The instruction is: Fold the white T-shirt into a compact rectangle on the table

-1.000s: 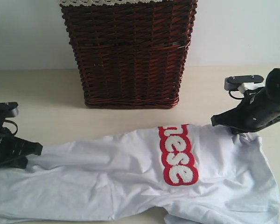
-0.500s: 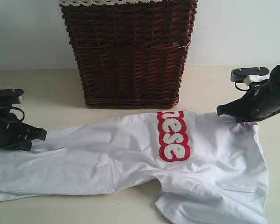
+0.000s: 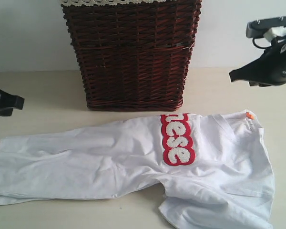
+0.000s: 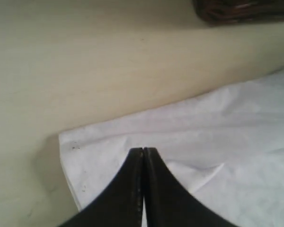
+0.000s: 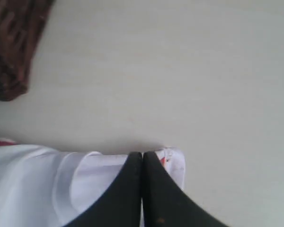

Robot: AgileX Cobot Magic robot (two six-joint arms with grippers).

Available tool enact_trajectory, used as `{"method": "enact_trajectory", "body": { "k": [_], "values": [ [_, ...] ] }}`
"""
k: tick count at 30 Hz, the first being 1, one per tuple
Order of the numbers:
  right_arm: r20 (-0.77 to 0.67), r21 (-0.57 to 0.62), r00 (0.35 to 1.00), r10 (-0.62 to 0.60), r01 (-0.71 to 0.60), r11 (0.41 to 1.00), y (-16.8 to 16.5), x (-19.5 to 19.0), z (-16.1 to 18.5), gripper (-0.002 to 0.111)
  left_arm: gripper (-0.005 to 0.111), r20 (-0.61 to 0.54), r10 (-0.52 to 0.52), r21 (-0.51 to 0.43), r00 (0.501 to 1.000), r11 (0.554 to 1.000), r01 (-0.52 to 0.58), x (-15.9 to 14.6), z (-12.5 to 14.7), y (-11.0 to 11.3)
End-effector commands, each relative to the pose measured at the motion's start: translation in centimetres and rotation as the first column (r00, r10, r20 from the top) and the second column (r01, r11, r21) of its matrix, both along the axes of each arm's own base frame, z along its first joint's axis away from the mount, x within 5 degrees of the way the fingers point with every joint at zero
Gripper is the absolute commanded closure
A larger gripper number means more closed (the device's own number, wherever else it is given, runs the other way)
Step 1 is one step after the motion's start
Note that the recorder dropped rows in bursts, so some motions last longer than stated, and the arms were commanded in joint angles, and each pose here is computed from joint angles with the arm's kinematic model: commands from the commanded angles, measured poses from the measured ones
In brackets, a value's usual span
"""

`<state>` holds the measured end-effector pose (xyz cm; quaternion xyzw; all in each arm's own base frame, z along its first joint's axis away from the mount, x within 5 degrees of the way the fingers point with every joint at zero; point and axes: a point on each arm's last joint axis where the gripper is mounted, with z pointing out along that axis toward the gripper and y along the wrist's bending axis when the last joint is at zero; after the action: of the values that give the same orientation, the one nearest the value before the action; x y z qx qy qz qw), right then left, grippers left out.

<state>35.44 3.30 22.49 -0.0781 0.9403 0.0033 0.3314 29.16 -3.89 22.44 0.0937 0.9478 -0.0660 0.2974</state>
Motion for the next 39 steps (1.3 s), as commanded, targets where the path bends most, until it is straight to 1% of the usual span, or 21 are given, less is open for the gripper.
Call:
{"method": "enact_trajectory", "body": {
  "k": [1, 2, 5, 8, 10, 13, 15, 18, 21, 24, 25, 26, 27, 28, 30, 33, 34, 35, 37, 39],
  "values": [
    [0.035, -0.039, 0.993, 0.110, -0.108, 0.993, 1.6, -3.5, 5.1, 0.105, 0.107, 0.077, -0.043, -0.014, 0.996, 0.999, 0.044, -3.1, 3.6, 0.0],
    [0.062, -0.037, 0.992, 0.114, -0.111, 0.993, 1.6, -4.3, 6.2, 0.104, 0.107, 0.110, -0.047, -0.029, 0.993, 0.998, 0.050, -4.1, 4.3, -0.1],
    [0.158, 0.025, 0.984, 0.086, -0.091, 0.996, 1.4, -7.1, 8.7, 0.103, 0.107, 0.233, -0.048, -0.075, 0.971, 0.995, 0.067, -7.4, 6.0, -0.1],
    [0.249, 0.080, 0.967, 0.061, -0.083, 0.993, 1.2, -10.0, 10.2, 0.103, 0.107, 0.387, -0.006, -0.118, 0.922, 0.991, 0.056, -11.0, 7.5, 0.2],
    [0.295, 0.088, 0.954, 0.056, -0.086, 0.992, 0.9, -11.9, 11.0, 0.103, 0.107, 0.469, 0.021, -0.133, 0.883, 0.990, 0.047, -13.4, 7.9, 0.6],
    [0.348, 0.092, 0.936, 0.054, -0.091, 0.992, 0.5, -14.5, 11.7, 0.103, 0.107, 0.593, 0.046, -0.148, 0.804, 0.987, 0.053, -17.0, 8.7, 1.0],
    [0.373, 0.094, 0.926, 0.053, -0.094, 0.991, 0.2, -15.9, 12.0, 0.103, 0.107, 0.669, 0.051, -0.151, 0.741, 0.986, 0.068, -19.4, 9.1, 1.2],
    [0.390, 0.095, 0.919, 0.053, -0.097, 0.991, 0.0, -17.6, 12.0, 0.103, 0.107, 0.756, 0.063, -0.161, 0.651, 0.983, 0.093, -22.6, 9.3, 1.5],
    [0.388, 0.124, 0.921, 0.043, -0.099, 0.987, -0.1, -19.1, 11.6, 0.103, 0.107, 0.813, 0.115, -0.213, 0.571, 0.971, 0.108, -25.3, 8.5, 1.8],
    [0.411, 0.159, 0.911, 0.027, -0.101, 0.982, -0.1, -20.1, 11.3, 0.103, 0.107, 0.846, 0.151, -0.240, 0.511, 0.964, 0.112, -26.6, 7.0, 2.0],
    [0.426, 0.163, 0.904, 0.023, -0.102, 0.981, -0.2, -20.3, 11.4, 0.103, 0.107, 0.839, 0.164, -0.252, 0.519, 0.962, 0.103, -26.4, 6.5, 2.1],
    [0.445, 0.167, 0.895, 0.017, -0.102, 0.981, -0.2, -20.4, 11.4, 0.103, 0.107, 0.831, 0.199, -0.287, 0.520, 0.953, 0.093, -26.1, 6.1, 2.2],
    [0.460, 0.170, 0.888, 0.013, -0.102, 0.980, -0.3, -20.7, 11.4, 0.103, 0.107, 0.813, 0.228, -0.326, 0.536, 0.941, 0.094, -26.0, 5.8, 2.1],
    [0.475, 0.171, 0.880, 0.010, -0.103, 0.980, -0.3, -20.7, 11.6, 0.103, 0.107, 0.804, 0.252, -0.352, 0.539, 0.932, 0.089, -25.9, 5.6, 2.2],
    [0.489, 0.172, 0.872, 0.006, -0.103, 0.980, -0.3, -20.7, 11.7, 0.103, 0.107, 0.802, 0.300, -0.388, 0.517, 0.919, 0.069, -25.5, 5.0, 2.5],
    [0.508, 0.176, 0.861, -0.001, -0.103, 0.979, -0.3, -20.5, 11.9, 0.103, 0.107, 0.814, 0.353, -0.409, 0.461, 0.912, 0.025, -24.9, 4.1, 3.0],
    [0.508, 0.179, 0.862, -0.002, -0.103, 0.978, -0.3, -20.5, 11.9, 0.103, 0.107, 0.814, 0.367, -0.416, 0.451, 0.909, 0.011, -24.7, 3.6, 3.2],
    [0.505, 0.177, 0.863, -0.001, -0.102, 0.979, -0.3, -20.3, 11.8, 0.103, 0.107, 0.808, 0.379, -0.426, 0.451, 0.905, 0.003, -24.6, 3.2, 3.2],
    [0.487, 0.174, 0.873, 0.003, -0.100, 0.980, -0.2, -19.9, 11.5, 0.103, 0.107, 0.788, 0.384, -0.434, 0.480, 0.901, -0.009, -24.3, 2.1, 3.2],
    [0.470, 0.173, 0.883, 0.005, -0.097, 0.980, -0.1, -19.5, 11.2, 0.103, 0.107, 0.749, 0.398, -0.463, 0.530, 0.887, -0.013, -24.1, 1.1, 3.0]
  ]
}}
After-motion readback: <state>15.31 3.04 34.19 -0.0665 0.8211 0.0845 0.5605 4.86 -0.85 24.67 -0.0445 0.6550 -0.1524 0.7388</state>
